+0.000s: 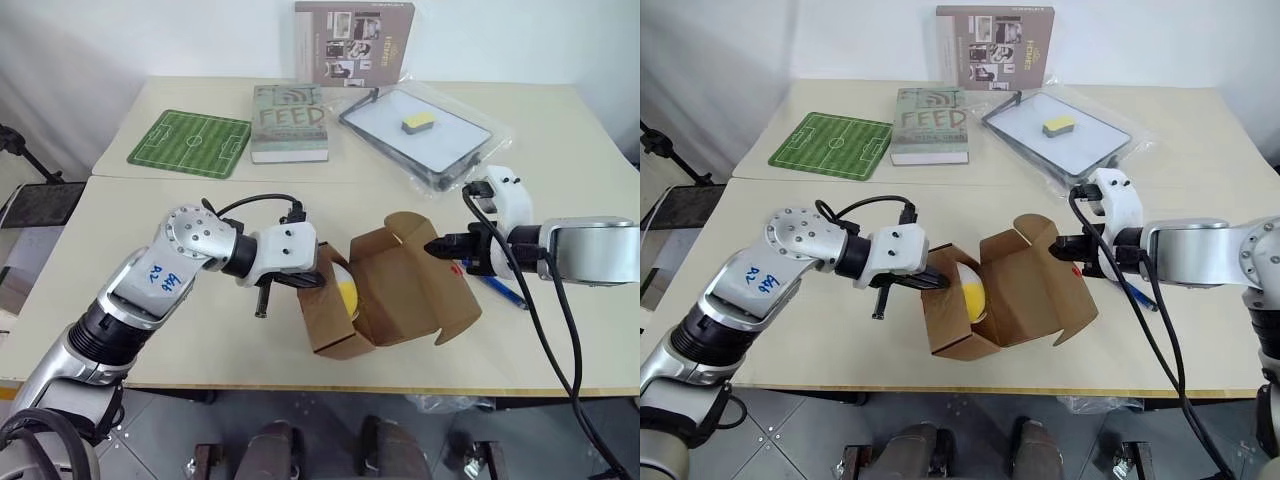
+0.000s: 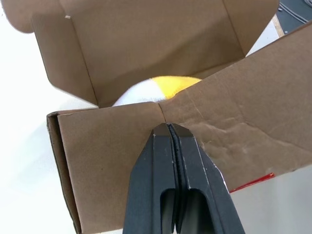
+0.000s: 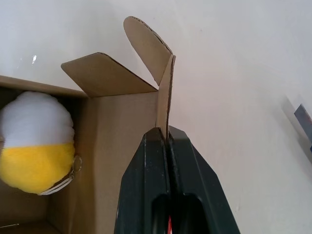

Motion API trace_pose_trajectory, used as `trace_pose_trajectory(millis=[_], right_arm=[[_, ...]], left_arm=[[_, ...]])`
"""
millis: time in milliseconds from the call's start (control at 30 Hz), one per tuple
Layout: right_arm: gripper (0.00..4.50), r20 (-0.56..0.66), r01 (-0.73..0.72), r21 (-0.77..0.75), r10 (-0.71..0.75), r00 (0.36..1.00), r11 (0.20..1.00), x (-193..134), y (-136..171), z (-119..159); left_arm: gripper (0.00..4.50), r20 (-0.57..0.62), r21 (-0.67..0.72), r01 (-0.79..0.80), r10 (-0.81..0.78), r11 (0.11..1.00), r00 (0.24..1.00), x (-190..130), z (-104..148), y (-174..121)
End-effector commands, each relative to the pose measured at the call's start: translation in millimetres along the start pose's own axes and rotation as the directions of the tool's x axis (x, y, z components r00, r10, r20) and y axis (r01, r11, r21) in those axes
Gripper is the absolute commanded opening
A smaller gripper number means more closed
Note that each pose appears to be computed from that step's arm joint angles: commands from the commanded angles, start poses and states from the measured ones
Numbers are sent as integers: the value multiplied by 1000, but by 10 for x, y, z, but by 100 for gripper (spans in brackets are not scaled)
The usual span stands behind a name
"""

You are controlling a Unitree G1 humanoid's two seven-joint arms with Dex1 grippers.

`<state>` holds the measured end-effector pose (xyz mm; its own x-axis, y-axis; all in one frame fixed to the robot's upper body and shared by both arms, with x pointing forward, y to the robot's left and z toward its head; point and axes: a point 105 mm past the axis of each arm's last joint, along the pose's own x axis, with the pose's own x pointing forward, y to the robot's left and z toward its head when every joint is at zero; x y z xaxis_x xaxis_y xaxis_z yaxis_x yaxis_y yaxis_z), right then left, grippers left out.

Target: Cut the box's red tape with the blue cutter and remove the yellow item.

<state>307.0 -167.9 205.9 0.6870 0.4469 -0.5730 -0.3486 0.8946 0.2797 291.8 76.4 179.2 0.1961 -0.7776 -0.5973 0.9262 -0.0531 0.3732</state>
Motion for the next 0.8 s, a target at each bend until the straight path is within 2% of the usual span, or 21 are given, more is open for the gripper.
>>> trace_pose_trajectory(millis=[33, 333, 567, 800], right_arm=[[2, 17, 57, 71, -58, 998, 996, -15, -162, -6], [2, -18, 77, 171, -76, 997, 982, 141, -243, -167], [2, -48, 68, 193, -60, 997, 979, 260, -178, -306], [2, -51, 45, 165, -37, 998, 985, 326, -40, -342]], left_arm=[[0, -112, -151, 26, -43, 988, 993, 115, -397, -170], [0, -124, -193, -63, 39, 979, 991, 173, -546, -127], [0, -91, -233, -145, 127, 962, 988, 313, -640, 6], [0, -53, -244, -198, 190, 950, 980, 354, -628, 126]])
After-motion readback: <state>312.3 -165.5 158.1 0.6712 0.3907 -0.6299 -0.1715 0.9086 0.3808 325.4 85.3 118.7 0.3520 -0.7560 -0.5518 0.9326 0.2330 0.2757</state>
